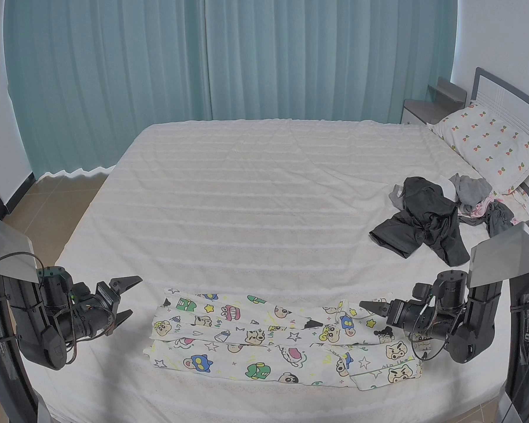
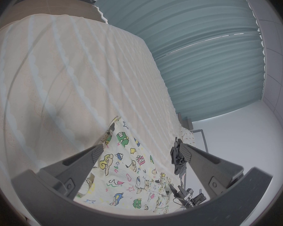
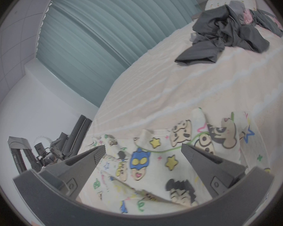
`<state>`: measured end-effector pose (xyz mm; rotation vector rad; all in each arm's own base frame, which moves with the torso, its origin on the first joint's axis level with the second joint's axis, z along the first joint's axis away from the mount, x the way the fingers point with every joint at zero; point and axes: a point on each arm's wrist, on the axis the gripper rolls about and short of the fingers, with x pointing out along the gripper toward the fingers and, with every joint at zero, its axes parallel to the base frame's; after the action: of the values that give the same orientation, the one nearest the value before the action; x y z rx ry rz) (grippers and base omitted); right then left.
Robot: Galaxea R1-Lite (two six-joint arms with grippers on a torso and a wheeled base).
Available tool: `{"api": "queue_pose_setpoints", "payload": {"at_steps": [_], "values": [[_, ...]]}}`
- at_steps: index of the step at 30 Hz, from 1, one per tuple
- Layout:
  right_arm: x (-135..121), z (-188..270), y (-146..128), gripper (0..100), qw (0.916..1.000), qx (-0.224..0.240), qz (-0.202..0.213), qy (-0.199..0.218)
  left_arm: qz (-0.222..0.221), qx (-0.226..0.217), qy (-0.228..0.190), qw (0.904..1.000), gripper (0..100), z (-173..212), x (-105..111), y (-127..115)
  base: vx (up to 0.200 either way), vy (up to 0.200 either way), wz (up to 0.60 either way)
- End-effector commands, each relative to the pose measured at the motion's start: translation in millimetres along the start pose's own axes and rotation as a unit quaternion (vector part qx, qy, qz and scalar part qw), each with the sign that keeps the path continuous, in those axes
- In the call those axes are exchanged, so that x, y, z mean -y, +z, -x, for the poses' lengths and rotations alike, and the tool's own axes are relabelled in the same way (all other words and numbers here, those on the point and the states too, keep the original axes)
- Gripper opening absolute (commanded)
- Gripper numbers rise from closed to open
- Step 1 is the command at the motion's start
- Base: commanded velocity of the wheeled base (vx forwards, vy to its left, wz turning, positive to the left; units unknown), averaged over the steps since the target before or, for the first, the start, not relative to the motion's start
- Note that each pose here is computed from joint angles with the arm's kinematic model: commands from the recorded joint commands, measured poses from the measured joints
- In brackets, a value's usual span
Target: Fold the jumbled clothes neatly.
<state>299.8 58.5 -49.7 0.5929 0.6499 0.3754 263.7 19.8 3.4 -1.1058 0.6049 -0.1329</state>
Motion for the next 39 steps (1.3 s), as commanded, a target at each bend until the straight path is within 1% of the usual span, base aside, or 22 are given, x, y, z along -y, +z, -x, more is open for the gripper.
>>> {"api": "queue_pose_setpoints", "payload": {"at_steps": [1, 5, 9, 11, 14, 18, 23, 24, 26, 27, 28, 29, 30, 32, 34, 35, 37, 38, 39], "values": [[23.2, -9.0, -10.2, 100, 0.9995, -0.011, -0.017, -0.025, 0.000, 0.000, 0.001, 1.0000, 100, -0.5, -2.3, -1.1, 0.000, 0.000, 0.00], [31.5, -5.8, -6.8, 100, 0.9991, -0.003, -0.025, -0.035, -0.001, -0.001, 0.001, 1.0000, 100, -0.7, -2.2, -1.4, 0.000, 0.000, 0.00], [29.6, -3.0, -5.5, 100, 0.9990, 0.001, -0.024, -0.039, -0.001, -0.001, 0.001, 1.0000, 100, -0.8, -2.5, -1.6, 0.000, 0.000, 0.00], [26.1, -0.5, -0.2, 100, 0.9983, 0.018, -0.020, -0.051, -0.001, -0.001, 0.002, 1.0000, 100, -0.6, -2.7, -1.8, 0.000, 0.000, 0.00], [18.0, 2.5, 9.6, 100, 0.9966, 0.050, -0.011, -0.064, 0.000, 0.000, 0.005, 1.0000, 100, -0.1, -3.0, -2.7, 0.000, 0.000, 0.00], [-0.2, 5.2, 19.1, 100, 0.9956, 0.076, 0.004, -0.055, -0.001, -0.002, 0.005, 1.0000, 100, -0.6, -2.5, -3.7, 0.000, 0.000, 0.00], [-18.4, -1.5, 9.1, 100, 0.9975, 0.060, 0.016, -0.035, -0.010, -0.005, 0.004, 0.9999, 100, -2.5, -2.3, -4.5, 0.000, 0.000, 0.00], [-24.2, -6.0, 2.5, 100, 0.9981, 0.050, 0.021, -0.029, -0.024, -0.011, 0.008, 0.9996, 100, -5.2, -4.7, -7.0, 0.000, 0.000, 0.00], [-27.7, -11.7, -6.7, 100, 0.9988, 0.035, 0.025, -0.023, -0.049, -0.013, 0.017, 0.9986, 100, -10.2, -8.4, -10.0, 0.000, 0.000, 0.00], [-28.9, -14.9, -11.0, 100, 0.9989, 0.029, 0.027, -0.023, -0.069, -0.009, 0.024, 0.9973, 100, -15.5, -9.8, -11.4, 0.000, 0.000, 0.00], [-29.0, -15.2, -11.6, 100, 0.9990, 0.028, 0.028, -0.023, -0.071, -0.007, 0.024, 0.9972, 100, -16.1, -9.9, -11.0, 0.000, 0.000, 0.00], [-29.5, -16.5, -16.1, 100, 0.9991, 0.021, 0.027, -0.024, -0.095, 0.009, 0.030, 0.9950, 100, -30.2, -11.2, -9.5, 0.000, 0.000, 0.00], [-29.1, -16.3, -16.7, 100, 0.9991, 0.020, 0.026, -0.025, -0.098, 0.012, 0.031, 0.9947, 100, -33.2, -11.5, -9.4, 0.000, 0.000, 0.00], [-27.7, -15.8, -19.7, 100, 0.9992, 0.014, 0.022, -0.028, -0.122, 0.024, 0.017, 0.9921, 100, -46.2, -7.5, -4.6, 0.000, 0.000, 0.00], [-26.4, -15.2, -20.9, 100, 0.9992, 0.011, 0.020, -0.031, -0.151, 0.026, 0.003, 0.9882, 100, -58.6, -0.4, 0.0, 0.000, 0.000, 0.00], [-25.5, -14.6, -22.4, 100, 0.9992, 0.008, 0.019, -0.033, -0.163, 0.019, 0.004, 0.9864, 100, -64.9, 1.7, 0.2, 0.000, 0.000, 0.00], [-22.2, -13.8, -26.5, 100, 0.9991, 0.000, 0.017, -0.040, -0.201, -0.016, 0.028, 0.9791, 100, -82.8, 4.1, 0.8, 0.000, 0.000, 0.00], [-22.1, -13.5, -27.6, 100, 0.9990, -0.002, 0.017, -0.040, -0.212, -0.027, 0.036, 0.9762, 100, -88.0, 5.1, 1.9, 0.000, 0.000, 0.00], [-21.6, -13.3, -29.1, 100, 0.9990, -0.005, 0.017, -0.042, -0.221, -0.047, 0.053, 0.9727, 100, -93.9, 5.2, 3.3, 0.000, 0.000, 0.00]]}}
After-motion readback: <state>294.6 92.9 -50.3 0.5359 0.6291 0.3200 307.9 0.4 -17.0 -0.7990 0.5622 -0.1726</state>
